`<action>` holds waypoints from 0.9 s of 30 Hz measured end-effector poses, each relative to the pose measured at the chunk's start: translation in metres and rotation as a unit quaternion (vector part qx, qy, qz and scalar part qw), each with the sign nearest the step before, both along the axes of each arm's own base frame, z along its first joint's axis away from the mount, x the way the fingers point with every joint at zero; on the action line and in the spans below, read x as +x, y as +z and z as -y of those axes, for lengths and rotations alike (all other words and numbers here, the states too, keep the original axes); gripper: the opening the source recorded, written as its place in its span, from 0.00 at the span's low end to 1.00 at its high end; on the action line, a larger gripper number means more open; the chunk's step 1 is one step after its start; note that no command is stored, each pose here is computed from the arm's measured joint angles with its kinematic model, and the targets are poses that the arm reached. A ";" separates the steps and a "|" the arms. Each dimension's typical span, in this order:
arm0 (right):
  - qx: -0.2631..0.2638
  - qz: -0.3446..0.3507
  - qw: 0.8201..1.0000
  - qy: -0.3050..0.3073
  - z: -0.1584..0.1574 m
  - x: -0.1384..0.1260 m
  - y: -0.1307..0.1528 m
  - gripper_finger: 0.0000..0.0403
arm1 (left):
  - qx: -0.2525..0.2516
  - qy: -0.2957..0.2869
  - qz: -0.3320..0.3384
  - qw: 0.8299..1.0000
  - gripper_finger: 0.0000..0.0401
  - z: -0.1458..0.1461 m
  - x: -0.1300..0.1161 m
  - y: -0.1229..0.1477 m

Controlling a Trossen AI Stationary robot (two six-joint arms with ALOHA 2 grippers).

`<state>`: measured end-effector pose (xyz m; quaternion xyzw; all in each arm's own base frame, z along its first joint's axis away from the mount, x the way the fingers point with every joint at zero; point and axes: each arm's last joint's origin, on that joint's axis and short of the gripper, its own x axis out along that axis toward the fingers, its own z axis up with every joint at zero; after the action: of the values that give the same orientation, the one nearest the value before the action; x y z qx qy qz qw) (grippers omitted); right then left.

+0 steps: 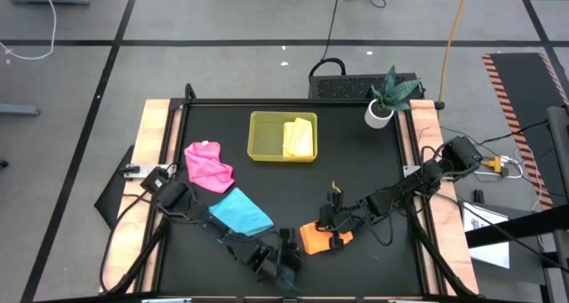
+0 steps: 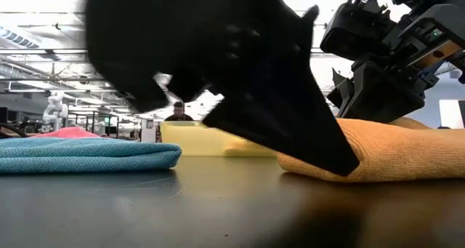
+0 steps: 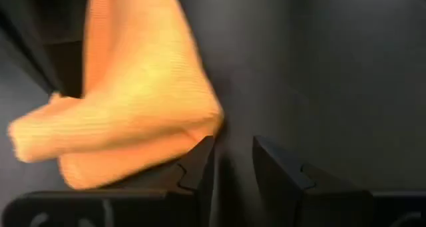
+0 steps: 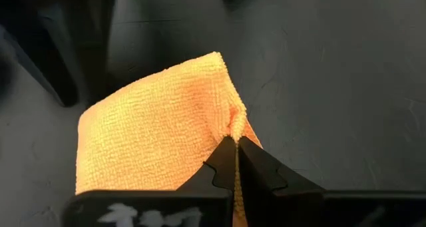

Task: Fold microfiber towels
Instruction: Fold the orange microfiber cloth

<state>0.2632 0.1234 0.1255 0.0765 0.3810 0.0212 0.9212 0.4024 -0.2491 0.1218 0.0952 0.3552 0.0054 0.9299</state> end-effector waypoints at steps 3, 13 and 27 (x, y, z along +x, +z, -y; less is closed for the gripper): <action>0.000 0.000 1.000 0.000 0.000 0.000 0.000 0.00 | 0.010 -0.004 0.002 1.000 0.23 0.005 -0.003 0.000; 0.002 0.005 1.000 0.001 0.000 0.001 0.001 0.00 | 0.064 0.078 0.062 0.993 0.15 0.004 -0.005 0.008; 0.006 0.009 1.000 0.002 -0.001 0.001 0.001 0.00 | -0.027 0.157 0.064 0.985 0.01 -0.039 0.022 0.006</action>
<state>0.2645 0.1241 0.1270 0.0806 0.3725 0.0257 0.9242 0.4241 -0.2100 0.1283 0.0129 0.3052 0.1482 0.9406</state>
